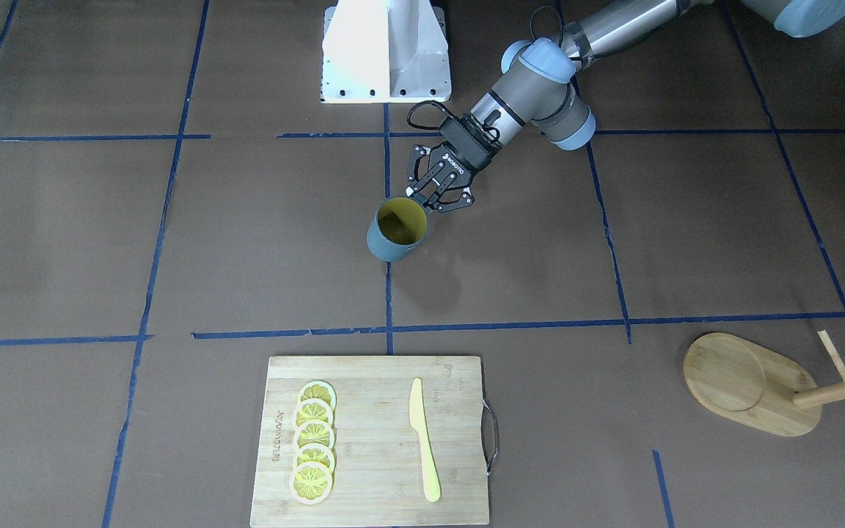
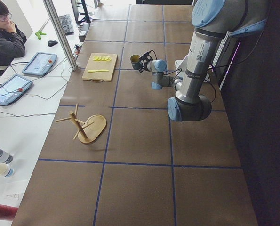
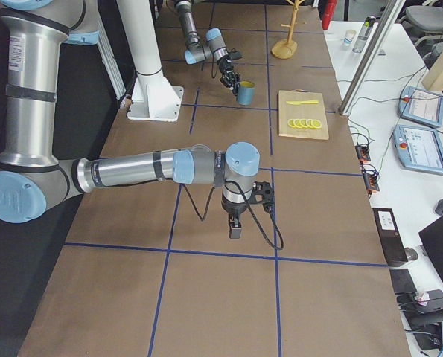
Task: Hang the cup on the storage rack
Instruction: 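Carry the mug with the left gripper up to the wooden rack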
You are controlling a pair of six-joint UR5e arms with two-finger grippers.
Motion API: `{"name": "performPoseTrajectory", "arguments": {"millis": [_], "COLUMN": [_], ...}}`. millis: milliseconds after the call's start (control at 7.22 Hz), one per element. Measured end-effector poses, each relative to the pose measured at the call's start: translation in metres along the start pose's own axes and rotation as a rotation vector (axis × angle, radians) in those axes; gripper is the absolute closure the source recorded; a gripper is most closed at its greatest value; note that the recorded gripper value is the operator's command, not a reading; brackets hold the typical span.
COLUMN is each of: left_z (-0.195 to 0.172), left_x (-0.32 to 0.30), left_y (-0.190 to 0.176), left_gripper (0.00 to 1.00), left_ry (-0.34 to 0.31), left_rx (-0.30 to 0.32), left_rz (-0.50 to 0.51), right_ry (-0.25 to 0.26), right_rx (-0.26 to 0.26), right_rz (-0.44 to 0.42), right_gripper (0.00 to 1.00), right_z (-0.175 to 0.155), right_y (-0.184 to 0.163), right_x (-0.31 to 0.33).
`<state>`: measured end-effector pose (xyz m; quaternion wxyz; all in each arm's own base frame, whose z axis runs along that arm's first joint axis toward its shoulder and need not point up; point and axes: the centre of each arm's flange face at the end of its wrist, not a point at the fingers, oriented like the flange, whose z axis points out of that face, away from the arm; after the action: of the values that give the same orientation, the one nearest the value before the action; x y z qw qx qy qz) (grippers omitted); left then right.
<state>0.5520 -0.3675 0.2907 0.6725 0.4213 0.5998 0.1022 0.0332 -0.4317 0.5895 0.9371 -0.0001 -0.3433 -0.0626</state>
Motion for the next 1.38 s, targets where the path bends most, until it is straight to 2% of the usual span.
{"name": "performPoseTrajectory", "arguments": {"millis": [138, 415, 692, 1108, 1385], "left_z": [-0.006, -0.025, -0.057, -0.158, -0.217], "left_x": [-0.01, -0.031, -0.071, -0.196, -0.256], "left_y": [-0.016, -0.04, -0.086, -0.182, -0.217], "left_gripper": [0.96, 1.0, 1.0, 1.0, 1.0], "left_ry": [0.019, 0.045, 0.059, 0.014, -0.032], "left_rx": [-0.005, -0.002, 0.018, -0.063, -0.085], "left_rz": [-0.125, -0.472, -0.76, -0.985, -1.08], "right_ry": [0.0, 0.0, 0.0, 0.001, 0.001], "right_rx": [0.0, 0.0, -0.004, -0.008, -0.008], "right_rz": [-0.001, -0.001, 0.003, 0.009, 0.009], "right_gripper": [0.0, 0.0, 0.0, 0.0, 0.0], "right_z": [0.0, 0.0, 0.002, 0.003, 0.003], "right_y": [0.0, 0.0, 0.001, 0.004, 0.005], "right_x": [0.0, 0.0, 0.001, 0.003, 0.003]}}
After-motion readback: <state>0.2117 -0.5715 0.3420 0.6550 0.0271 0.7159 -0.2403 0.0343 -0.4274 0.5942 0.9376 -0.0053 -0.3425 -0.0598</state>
